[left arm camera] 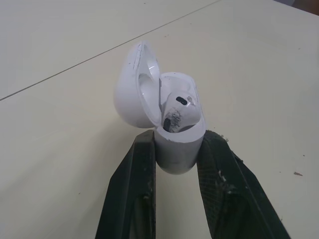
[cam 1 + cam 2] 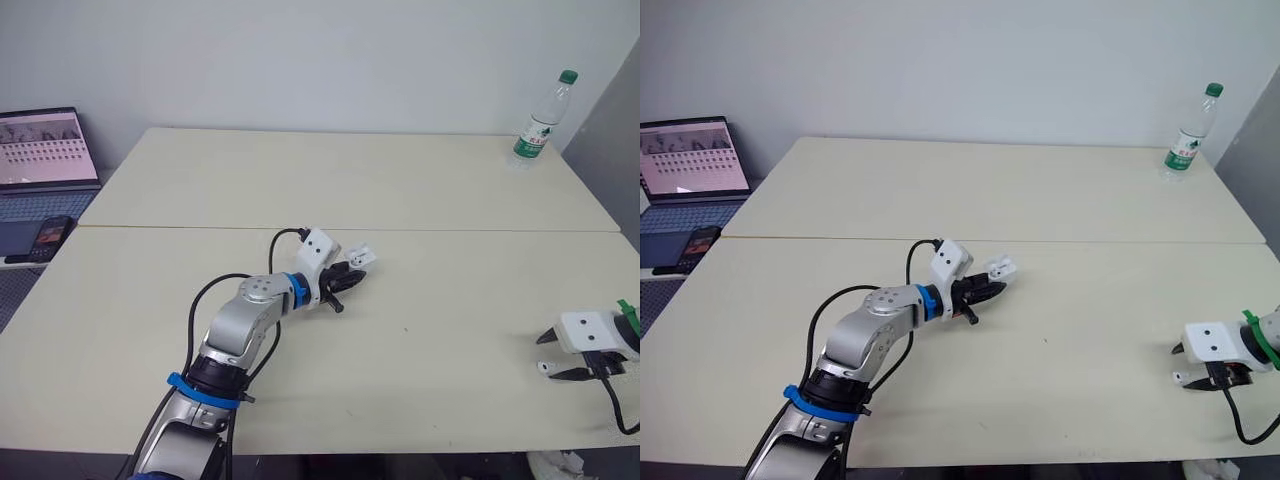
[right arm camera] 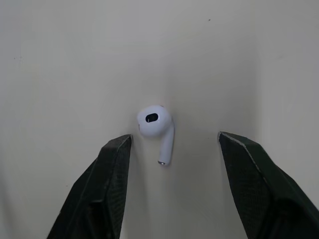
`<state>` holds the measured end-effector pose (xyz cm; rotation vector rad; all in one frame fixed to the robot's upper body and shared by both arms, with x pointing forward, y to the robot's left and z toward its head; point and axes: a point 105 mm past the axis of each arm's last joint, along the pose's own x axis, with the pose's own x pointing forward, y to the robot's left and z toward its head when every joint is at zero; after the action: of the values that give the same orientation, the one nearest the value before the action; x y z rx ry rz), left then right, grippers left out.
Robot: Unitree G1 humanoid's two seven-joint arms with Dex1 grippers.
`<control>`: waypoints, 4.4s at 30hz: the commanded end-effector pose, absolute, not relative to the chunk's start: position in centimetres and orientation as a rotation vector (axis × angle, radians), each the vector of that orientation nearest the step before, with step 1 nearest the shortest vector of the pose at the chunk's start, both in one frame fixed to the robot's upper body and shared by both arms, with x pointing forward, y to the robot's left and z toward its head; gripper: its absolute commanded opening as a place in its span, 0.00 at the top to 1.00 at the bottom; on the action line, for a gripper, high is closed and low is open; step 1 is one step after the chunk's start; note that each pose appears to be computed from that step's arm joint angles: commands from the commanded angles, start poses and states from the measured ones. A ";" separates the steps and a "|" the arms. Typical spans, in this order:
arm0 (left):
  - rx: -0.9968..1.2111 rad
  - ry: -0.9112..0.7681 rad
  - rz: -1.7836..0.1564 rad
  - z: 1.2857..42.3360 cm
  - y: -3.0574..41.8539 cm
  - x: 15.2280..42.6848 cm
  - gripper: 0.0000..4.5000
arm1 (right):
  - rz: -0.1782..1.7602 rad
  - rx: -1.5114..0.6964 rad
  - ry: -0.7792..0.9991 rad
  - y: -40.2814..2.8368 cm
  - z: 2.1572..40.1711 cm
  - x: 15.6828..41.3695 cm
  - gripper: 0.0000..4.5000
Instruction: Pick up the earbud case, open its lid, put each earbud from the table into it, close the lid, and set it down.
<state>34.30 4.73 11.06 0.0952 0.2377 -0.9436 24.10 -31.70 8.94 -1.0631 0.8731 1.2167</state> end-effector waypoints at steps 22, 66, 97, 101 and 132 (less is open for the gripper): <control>0.095 0.157 -0.968 12.8 4.2 34.4 0.83 | 0.854 -0.927 1.134 -28.4 9.4 24.3 0.36; 0.065 0.163 -1.046 13.6 2.1 34.4 0.83 | 0.594 -0.352 0.323 -19.7 17.0 34.3 0.92; -0.070 0.108 -1.215 16.5 0.6 32.3 0.83 | 0.844 -0.096 -0.137 -11.4 20.4 31.4 0.92; -0.079 0.114 -1.212 16.5 0.7 32.5 0.83 | 0.860 -0.123 -0.154 -11.4 20.1 30.9 0.92; -0.044 0.103 -1.264 15.6 1.0 31.7 0.83 | 0.913 0.133 -0.049 -14.1 22.7 31.7 0.00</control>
<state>32.32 1.45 14.44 -0.0666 0.1663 -1.2176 32.12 -13.51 21.30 0.0714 -0.0380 0.8850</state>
